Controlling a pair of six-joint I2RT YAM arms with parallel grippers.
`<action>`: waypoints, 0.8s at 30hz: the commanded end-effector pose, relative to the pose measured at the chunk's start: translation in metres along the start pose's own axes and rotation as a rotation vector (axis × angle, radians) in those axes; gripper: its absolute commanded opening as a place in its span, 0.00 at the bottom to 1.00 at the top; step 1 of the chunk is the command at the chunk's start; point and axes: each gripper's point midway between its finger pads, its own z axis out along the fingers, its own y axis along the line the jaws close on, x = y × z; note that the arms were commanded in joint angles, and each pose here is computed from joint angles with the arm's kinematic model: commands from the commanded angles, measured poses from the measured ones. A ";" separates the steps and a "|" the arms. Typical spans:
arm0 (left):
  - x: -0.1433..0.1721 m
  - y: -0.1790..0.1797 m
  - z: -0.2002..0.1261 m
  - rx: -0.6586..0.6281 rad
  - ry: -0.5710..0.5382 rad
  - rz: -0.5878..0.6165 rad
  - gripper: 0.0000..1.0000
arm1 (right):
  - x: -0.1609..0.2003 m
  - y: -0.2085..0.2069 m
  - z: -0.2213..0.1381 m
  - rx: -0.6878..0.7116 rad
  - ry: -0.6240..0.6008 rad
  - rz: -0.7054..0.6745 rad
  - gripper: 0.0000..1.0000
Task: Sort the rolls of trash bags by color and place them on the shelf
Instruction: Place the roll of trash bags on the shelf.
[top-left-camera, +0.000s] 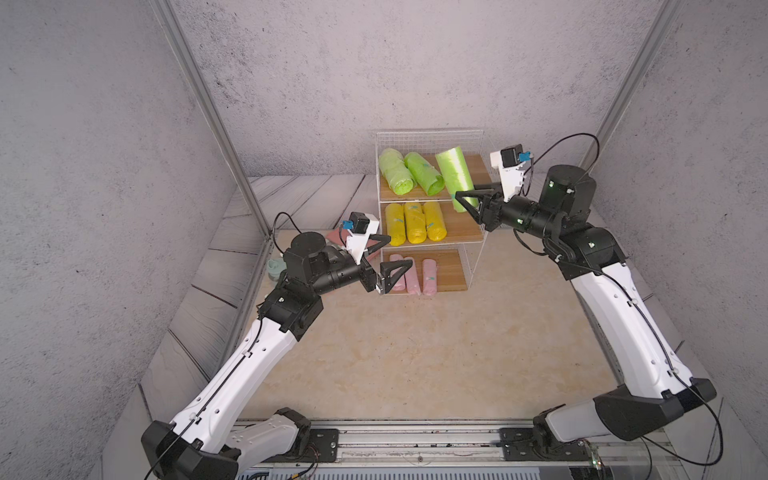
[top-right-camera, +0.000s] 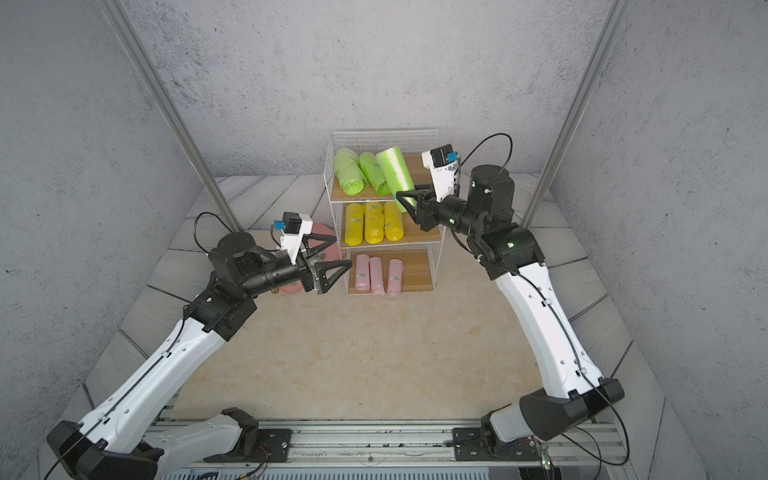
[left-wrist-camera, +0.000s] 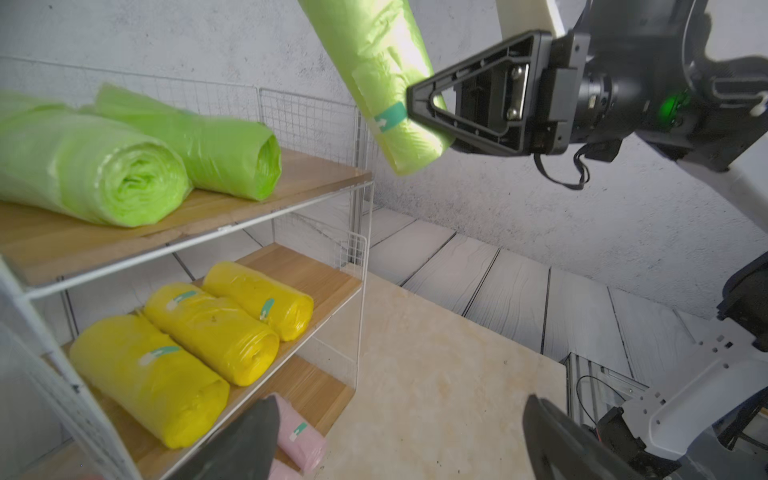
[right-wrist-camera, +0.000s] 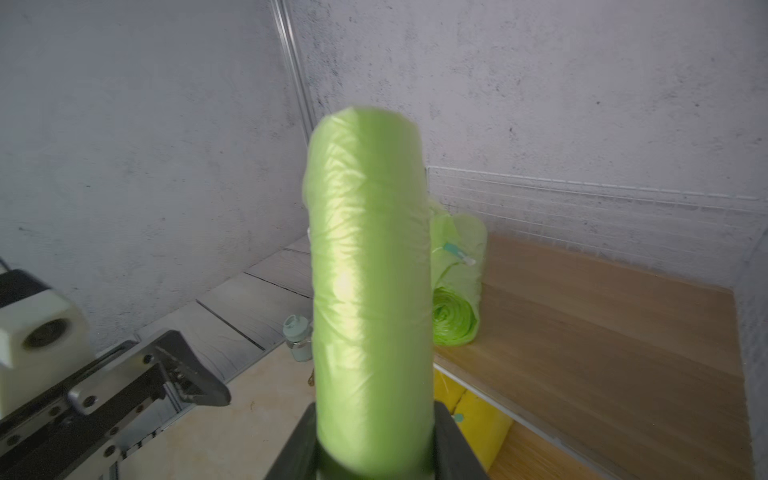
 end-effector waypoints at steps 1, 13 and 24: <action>0.013 0.008 -0.008 -0.061 0.074 0.014 0.97 | 0.007 -0.037 0.015 0.165 0.059 -0.011 0.00; 0.060 0.024 -0.013 -0.146 0.197 -0.029 0.97 | 0.013 -0.084 0.053 0.325 0.133 -0.012 0.00; 0.068 0.025 -0.015 -0.155 0.220 -0.029 0.97 | 0.028 -0.092 0.081 0.302 0.182 0.045 0.30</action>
